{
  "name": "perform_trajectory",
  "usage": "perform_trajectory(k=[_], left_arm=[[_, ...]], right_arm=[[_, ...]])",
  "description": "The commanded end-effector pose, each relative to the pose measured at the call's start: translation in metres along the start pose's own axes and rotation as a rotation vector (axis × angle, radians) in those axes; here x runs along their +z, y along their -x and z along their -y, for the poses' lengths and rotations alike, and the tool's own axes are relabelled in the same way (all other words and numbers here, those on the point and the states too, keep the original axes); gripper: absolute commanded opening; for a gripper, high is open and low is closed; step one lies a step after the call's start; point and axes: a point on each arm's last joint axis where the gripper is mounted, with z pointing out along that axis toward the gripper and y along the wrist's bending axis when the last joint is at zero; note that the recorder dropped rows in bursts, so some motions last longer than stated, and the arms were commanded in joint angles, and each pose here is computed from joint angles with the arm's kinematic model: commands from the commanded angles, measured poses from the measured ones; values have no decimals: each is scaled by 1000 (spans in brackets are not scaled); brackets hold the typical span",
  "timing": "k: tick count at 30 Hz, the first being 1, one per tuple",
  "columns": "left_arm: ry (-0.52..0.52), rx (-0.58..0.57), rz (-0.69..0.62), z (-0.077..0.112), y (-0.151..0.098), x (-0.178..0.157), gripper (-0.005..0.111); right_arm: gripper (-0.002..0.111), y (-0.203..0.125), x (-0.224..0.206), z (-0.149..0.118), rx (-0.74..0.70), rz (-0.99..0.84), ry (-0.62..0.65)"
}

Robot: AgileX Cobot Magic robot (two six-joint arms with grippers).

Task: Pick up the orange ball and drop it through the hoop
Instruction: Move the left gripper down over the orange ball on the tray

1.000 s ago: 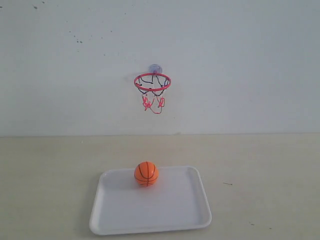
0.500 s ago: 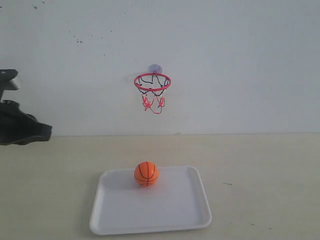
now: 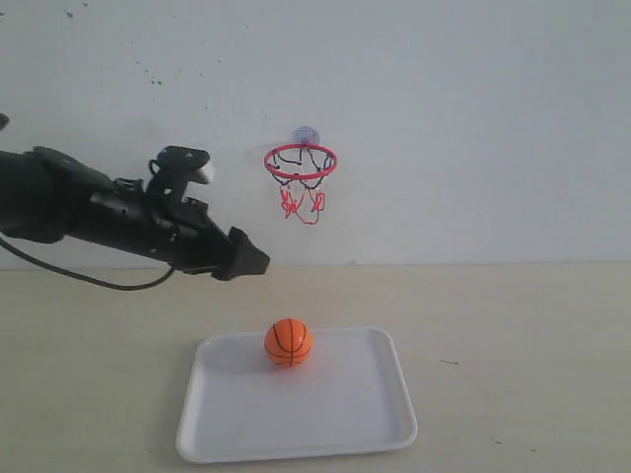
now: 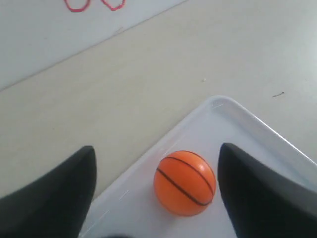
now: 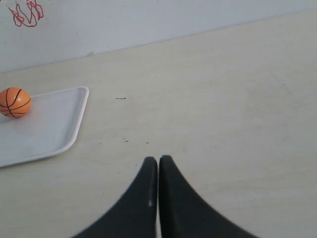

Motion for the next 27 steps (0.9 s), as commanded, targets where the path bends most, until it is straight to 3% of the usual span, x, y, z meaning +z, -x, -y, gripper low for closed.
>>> perform_trajectory(k=[1, 6, 9, 27], left_arm=[[-10, 5, -25, 15, -2, 27, 74], [-28, -5, -76, 30, -5, 44, 87], [-37, 32, -103, 37, -7, 50, 88], [-59, 13, -194, 37, -24, 60, 88]], right_arm=[[0, 1, 0, 0, -14, 11, -1], [0, 1, 0, 0, -14, 11, -1], [0, 1, 0, 0, -14, 11, -1], [0, 1, 0, 0, -14, 11, -1]])
